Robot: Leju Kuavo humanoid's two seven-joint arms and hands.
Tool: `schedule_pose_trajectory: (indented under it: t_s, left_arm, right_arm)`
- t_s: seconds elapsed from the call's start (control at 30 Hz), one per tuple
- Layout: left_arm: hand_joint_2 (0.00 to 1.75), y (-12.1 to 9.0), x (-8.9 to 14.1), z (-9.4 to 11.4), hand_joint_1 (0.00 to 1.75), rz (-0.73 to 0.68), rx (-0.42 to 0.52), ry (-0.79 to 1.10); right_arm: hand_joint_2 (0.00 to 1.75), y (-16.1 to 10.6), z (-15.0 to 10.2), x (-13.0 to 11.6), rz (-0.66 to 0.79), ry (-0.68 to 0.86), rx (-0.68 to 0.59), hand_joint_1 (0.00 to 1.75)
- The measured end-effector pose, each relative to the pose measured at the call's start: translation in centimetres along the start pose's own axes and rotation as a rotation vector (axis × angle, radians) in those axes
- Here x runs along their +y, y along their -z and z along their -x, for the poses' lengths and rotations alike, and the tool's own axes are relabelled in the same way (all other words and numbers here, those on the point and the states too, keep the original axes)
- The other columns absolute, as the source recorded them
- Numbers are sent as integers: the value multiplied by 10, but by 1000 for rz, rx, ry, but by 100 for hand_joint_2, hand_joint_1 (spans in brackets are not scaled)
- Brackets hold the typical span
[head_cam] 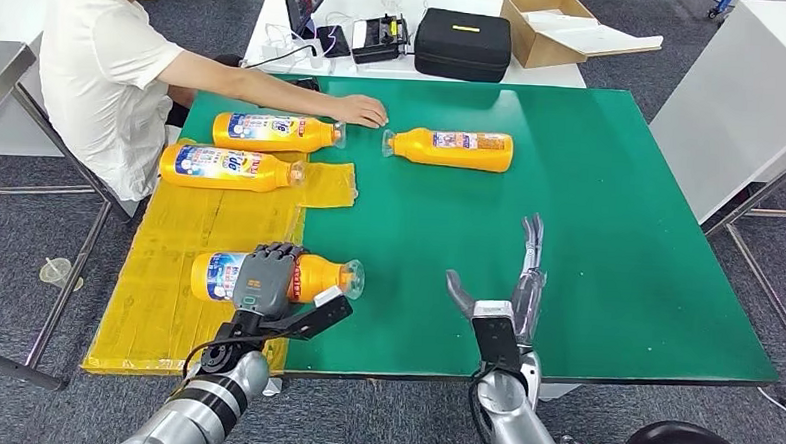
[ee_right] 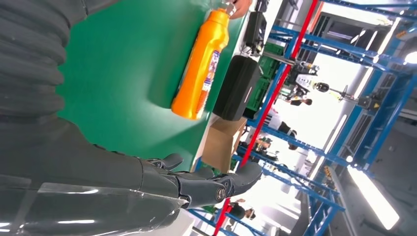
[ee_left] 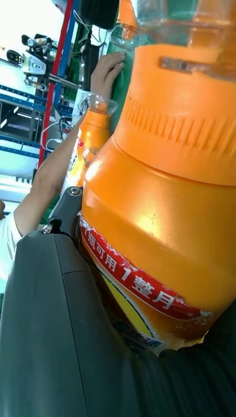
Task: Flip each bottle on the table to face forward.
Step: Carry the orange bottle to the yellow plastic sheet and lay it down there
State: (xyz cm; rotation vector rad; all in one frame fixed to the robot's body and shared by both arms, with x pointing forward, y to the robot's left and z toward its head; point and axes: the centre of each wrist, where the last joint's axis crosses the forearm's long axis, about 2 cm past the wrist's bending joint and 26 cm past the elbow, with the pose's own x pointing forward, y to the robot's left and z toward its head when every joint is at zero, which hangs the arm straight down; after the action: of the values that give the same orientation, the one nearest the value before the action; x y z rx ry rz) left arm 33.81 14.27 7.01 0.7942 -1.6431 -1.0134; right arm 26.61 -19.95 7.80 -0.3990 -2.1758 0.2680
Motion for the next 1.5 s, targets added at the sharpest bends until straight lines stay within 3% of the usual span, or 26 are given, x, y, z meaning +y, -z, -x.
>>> schedule_pose_trajectory:
  t_s: [0.1,0.43,1.03,1.17,1.37,1.5]
  left_arm:
    - [175,2,0,-1,1,46,-4,-11]
    - [175,6,-4,-6,0,265,-74,-35]
    - [175,8,-4,-10,0,337,-149,-54]
    - [175,6,-5,-11,0,288,-170,-101]
    - [175,-2,-2,-24,0,31,-235,-208]
    - [175,-7,3,-39,0,-57,-285,-237]
  right_arm:
    - [175,0,0,1,-3,10,4,0]
    - [175,-1,2,1,-2,33,23,0]
    - [175,-4,7,-2,-15,21,34,0]
    - [175,-4,7,-3,-16,15,33,0]
    - [175,-5,9,-6,-8,-6,31,0]
    - [175,-6,10,-8,-10,-15,30,0]
